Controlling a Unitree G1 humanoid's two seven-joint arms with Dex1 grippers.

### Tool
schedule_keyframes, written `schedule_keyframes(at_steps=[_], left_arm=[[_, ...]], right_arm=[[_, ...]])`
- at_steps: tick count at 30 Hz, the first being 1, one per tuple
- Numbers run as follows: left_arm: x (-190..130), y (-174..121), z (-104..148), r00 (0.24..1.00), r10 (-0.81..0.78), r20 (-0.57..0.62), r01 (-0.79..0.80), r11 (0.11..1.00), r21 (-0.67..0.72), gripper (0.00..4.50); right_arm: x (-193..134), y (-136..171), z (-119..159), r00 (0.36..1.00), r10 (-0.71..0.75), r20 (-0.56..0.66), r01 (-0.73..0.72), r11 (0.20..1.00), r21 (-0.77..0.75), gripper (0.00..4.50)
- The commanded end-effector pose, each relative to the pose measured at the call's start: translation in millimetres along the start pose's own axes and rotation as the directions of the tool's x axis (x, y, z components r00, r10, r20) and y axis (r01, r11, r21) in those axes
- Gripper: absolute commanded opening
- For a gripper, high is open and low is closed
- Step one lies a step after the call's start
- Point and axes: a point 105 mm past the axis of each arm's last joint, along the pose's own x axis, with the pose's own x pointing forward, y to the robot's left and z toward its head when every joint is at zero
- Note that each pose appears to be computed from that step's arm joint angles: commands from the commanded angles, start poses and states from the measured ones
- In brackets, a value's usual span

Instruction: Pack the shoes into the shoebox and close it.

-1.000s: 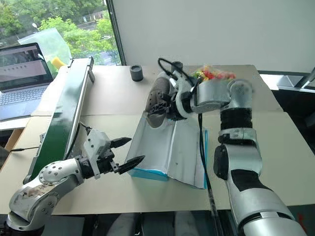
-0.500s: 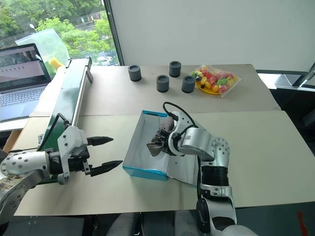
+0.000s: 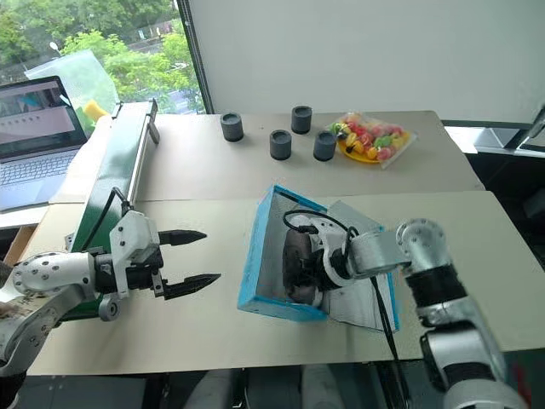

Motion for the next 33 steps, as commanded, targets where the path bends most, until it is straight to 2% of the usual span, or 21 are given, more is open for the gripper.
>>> schedule_keyframes(at_steps=[1,2,6,7,8,12,22,26,33], left_arm=[[0,-3,7,1.000,0.002,0.024,-0.003,1.000,0.030,4.48],[0,-3,7,1.000,0.006,0.024,-0.007,0.999,0.031,4.48],[-1,-3,8,1.000,0.017,0.026,-0.018,0.999,0.033,4.50],[-1,-2,8,0.999,0.020,0.027,-0.021,0.999,0.036,4.50],[-1,-2,9,0.999,0.022,0.028,-0.023,0.999,0.037,4.50],[-1,-2,11,0.999,0.027,0.033,-0.028,0.999,0.040,4.50],[-1,-1,12,0.999,0.027,0.038,-0.028,0.999,0.036,4.50],[-1,2,12,0.999,0.039,0.037,-0.040,0.999,0.037,4.50],[0,4,13,0.997,0.052,0.049,-0.054,0.998,0.031,4.50]], right_arm=[[-2,17,7,0.995,0.089,-0.040,-0.090,0.995,-0.035,1.35],[-2,19,11,0.995,0.091,-0.041,-0.093,0.995,-0.036,1.35],[-3,26,24,0.994,0.104,-0.023,-0.104,0.994,-0.032,2.38],[-2,27,25,0.994,0.107,-0.023,-0.107,0.994,-0.032,2.91],[-2,28,26,0.994,0.108,-0.023,-0.109,0.994,-0.031,3.02],[1,31,31,0.995,0.104,0.000,-0.104,0.994,-0.022,4.40],[-2,48,52,0.986,0.133,0.097,-0.133,0.991,-0.015,4.49],[-15,63,72,0.974,0.145,0.174,-0.140,0.989,-0.045,4.49],[-40,76,92,0.953,0.123,0.277,-0.090,0.987,-0.129,4.49]])
